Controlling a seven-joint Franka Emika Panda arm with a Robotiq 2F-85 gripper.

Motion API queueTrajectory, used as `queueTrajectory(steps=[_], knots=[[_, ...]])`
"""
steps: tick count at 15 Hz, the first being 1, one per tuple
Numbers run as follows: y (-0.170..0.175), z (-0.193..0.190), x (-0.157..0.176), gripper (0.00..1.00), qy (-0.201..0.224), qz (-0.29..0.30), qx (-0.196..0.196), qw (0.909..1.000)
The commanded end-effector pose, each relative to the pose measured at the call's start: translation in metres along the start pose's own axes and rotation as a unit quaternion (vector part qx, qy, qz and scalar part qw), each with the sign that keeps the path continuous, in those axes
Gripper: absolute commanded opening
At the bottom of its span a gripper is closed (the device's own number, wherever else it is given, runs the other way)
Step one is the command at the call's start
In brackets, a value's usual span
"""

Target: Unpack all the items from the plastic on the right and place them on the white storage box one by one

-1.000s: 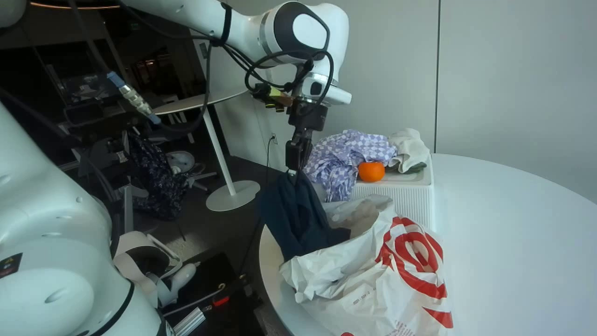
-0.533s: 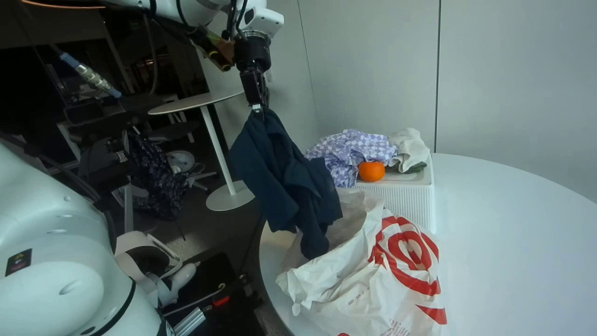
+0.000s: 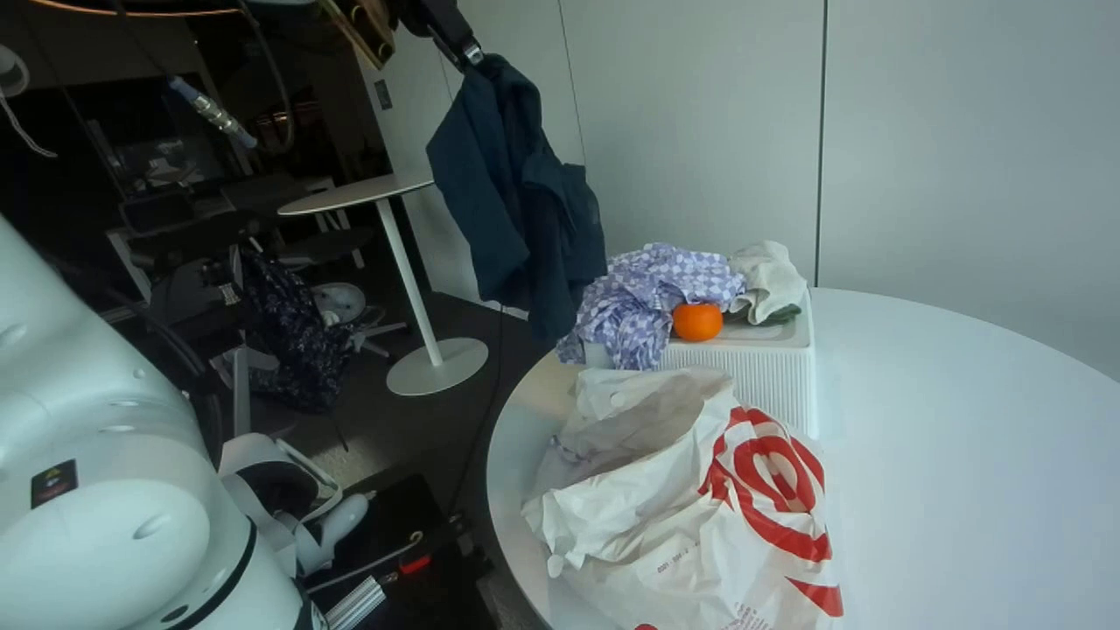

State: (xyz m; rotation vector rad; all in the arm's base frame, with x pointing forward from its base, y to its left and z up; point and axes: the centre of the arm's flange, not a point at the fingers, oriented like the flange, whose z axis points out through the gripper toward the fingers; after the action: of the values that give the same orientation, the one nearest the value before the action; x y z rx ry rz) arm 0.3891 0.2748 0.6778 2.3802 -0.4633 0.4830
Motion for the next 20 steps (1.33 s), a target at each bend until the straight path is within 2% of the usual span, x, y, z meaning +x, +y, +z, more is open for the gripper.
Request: queueTrajectory(steps=[1,4,6,8,11,15,18,20], knots=[[-0.048,-0.043,0.063,0.10,0.106,0.003,-0.001,0.9943],[-0.094,-0.042,0.101,0.10,0.204,0.014,0.006,0.9789],[-0.130,-0.029,0.127,0.11,0.258,0.016,0.031,0.9654],[-0.169,0.007,0.150,0.11,0.250,-0.003,0.069,0.9658],[-0.201,0.086,0.153,0.11,0.205,-0.042,0.086,0.9741],[-0.219,0.179,0.133,0.11,0.087,-0.081,0.091,0.9887],[-0.229,0.239,0.114,0.11,0.002,-0.115,0.118,0.9863],[-0.237,0.270,0.099,0.11,-0.040,-0.126,0.160,0.9783]])
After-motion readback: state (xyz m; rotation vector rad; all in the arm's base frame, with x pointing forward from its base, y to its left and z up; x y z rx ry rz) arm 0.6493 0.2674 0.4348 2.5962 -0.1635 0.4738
